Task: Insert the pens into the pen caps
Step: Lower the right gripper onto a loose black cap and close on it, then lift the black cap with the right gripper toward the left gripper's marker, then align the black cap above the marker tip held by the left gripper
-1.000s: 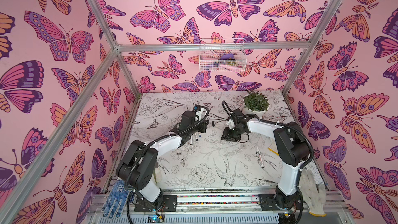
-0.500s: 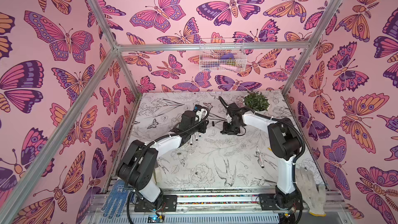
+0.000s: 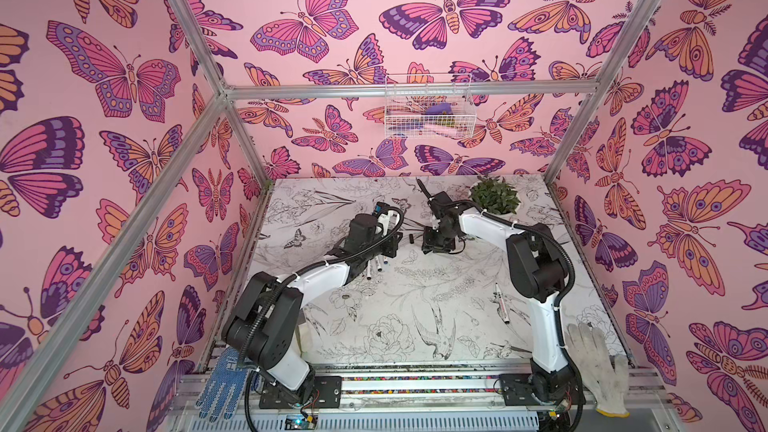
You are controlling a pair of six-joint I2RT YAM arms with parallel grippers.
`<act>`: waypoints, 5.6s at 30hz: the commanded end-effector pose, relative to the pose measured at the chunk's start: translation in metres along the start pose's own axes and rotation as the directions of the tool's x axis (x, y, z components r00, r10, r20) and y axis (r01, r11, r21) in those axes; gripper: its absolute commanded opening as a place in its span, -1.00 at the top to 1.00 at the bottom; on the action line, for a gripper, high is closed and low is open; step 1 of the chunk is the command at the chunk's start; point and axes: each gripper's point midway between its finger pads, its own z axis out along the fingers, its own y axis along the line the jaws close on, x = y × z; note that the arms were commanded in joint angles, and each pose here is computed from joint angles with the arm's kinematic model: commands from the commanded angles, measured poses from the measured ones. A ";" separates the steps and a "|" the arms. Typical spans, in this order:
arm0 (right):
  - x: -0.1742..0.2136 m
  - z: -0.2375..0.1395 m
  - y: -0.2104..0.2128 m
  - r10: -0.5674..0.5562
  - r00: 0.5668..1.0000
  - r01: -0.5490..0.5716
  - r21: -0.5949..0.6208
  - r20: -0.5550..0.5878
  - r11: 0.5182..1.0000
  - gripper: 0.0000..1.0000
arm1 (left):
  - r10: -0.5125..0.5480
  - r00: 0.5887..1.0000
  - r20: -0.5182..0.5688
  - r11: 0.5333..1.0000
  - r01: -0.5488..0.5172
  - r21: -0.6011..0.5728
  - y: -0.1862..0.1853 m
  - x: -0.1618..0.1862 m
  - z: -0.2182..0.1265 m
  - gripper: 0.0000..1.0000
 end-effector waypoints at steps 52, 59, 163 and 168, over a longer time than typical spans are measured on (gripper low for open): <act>0.135 -0.043 -0.018 -0.168 0.961 0.159 -0.060 -0.221 0.985 0.06 | 0.042 0.999 -0.008 0.997 -0.042 0.059 -0.017 -0.001 -0.006 1.00; 0.158 -0.032 -0.023 -0.138 0.938 0.117 -0.085 -0.319 0.990 0.07 | 0.049 0.999 -0.006 0.997 -0.049 0.061 -0.018 -0.002 -0.006 1.00; 0.040 -0.191 0.055 0.013 0.871 0.280 -0.519 0.491 0.807 1.00 | 0.188 0.977 -0.103 0.917 -0.137 0.375 -0.112 0.038 0.008 1.00; 0.055 -0.193 0.056 -0.001 0.884 0.293 -0.552 0.468 0.781 1.00 | 0.167 0.984 -0.054 0.913 -0.134 0.385 -0.116 0.021 0.008 1.00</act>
